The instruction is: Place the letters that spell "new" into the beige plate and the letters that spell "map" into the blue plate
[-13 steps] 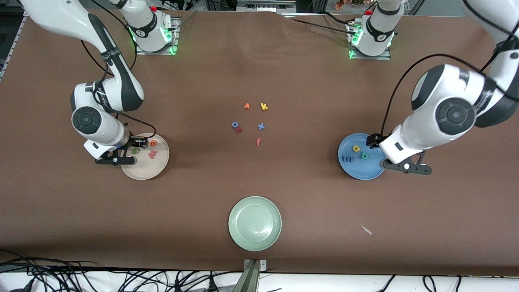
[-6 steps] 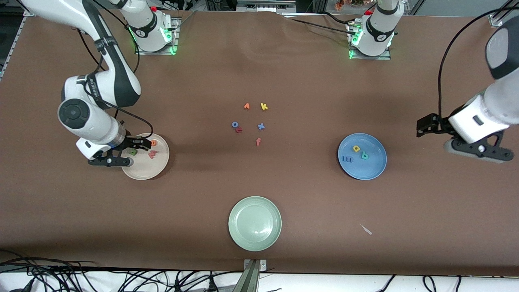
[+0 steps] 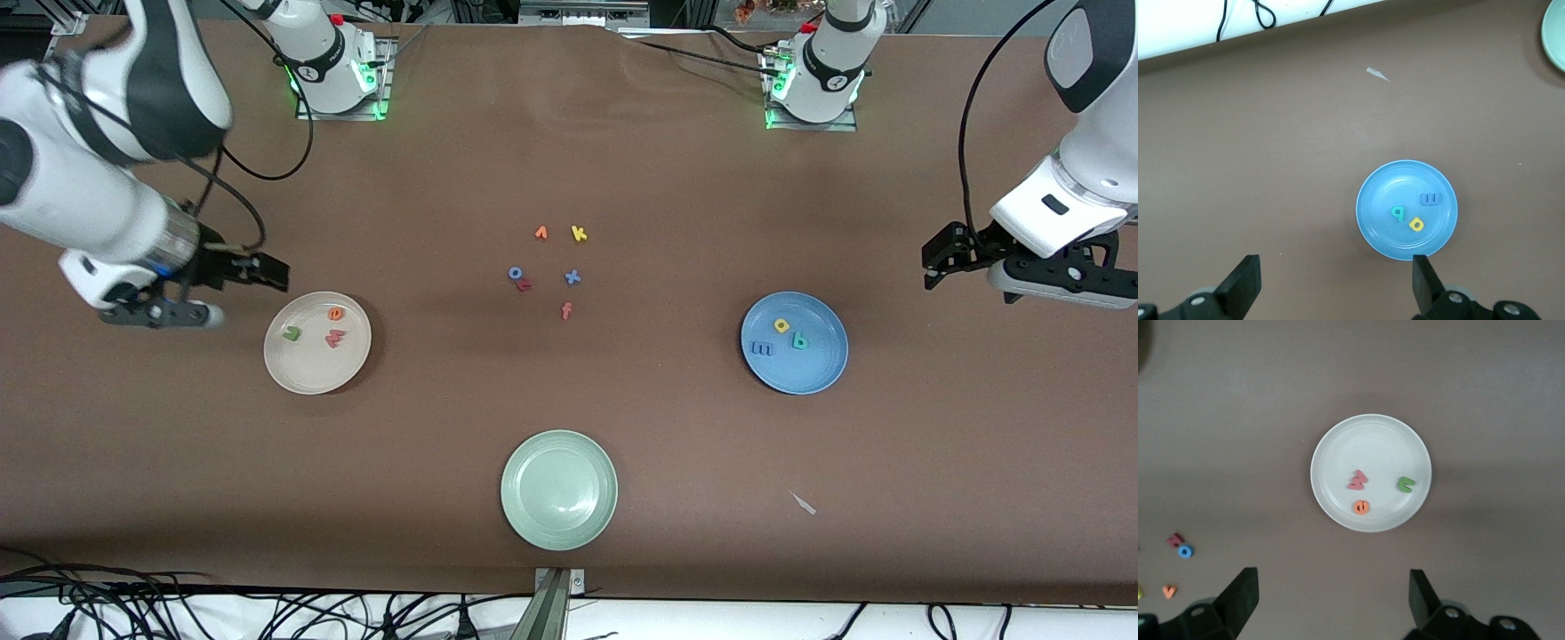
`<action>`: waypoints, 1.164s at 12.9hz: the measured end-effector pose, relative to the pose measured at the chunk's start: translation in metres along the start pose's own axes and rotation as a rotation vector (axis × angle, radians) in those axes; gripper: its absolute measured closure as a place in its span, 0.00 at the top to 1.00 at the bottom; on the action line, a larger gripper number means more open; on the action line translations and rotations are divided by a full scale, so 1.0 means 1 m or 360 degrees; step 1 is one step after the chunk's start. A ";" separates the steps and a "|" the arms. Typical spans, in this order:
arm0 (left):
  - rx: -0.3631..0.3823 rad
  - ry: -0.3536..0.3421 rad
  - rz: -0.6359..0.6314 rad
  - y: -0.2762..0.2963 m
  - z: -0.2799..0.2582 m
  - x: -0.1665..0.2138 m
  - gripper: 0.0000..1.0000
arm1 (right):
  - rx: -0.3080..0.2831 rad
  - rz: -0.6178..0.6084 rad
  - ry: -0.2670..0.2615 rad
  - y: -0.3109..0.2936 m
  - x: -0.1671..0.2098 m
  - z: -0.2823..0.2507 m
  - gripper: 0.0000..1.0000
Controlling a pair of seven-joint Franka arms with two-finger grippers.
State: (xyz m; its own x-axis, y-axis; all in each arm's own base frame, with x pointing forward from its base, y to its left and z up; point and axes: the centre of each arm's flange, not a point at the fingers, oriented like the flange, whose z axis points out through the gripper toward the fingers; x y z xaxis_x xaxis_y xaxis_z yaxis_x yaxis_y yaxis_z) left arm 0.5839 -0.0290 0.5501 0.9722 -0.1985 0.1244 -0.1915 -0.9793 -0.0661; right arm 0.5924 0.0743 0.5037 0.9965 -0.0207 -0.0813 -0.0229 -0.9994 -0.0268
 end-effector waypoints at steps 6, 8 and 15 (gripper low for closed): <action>0.0001 -0.0002 0.0013 0.005 -0.001 -0.002 1.00 | 0.0026 -0.0023 -0.0015 0.055 -0.017 -0.064 1.00; -0.0002 -0.0022 0.0016 0.007 0.000 -0.003 1.00 | 0.0025 -0.0035 -0.0014 0.053 -0.015 -0.064 1.00; -0.0013 -0.0123 -0.0004 0.007 -0.001 -0.009 1.00 | 0.0019 -0.0121 -0.0010 0.051 -0.008 -0.063 1.00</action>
State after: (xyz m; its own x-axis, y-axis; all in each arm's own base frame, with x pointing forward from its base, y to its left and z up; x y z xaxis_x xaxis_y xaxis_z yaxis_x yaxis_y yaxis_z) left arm 0.5739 -0.0338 0.5497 0.9801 -0.1925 0.0479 -0.1897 -0.9801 -0.0580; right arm 0.5879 0.0220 0.5658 0.9949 0.0552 -0.0847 0.0515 -0.9977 -0.0448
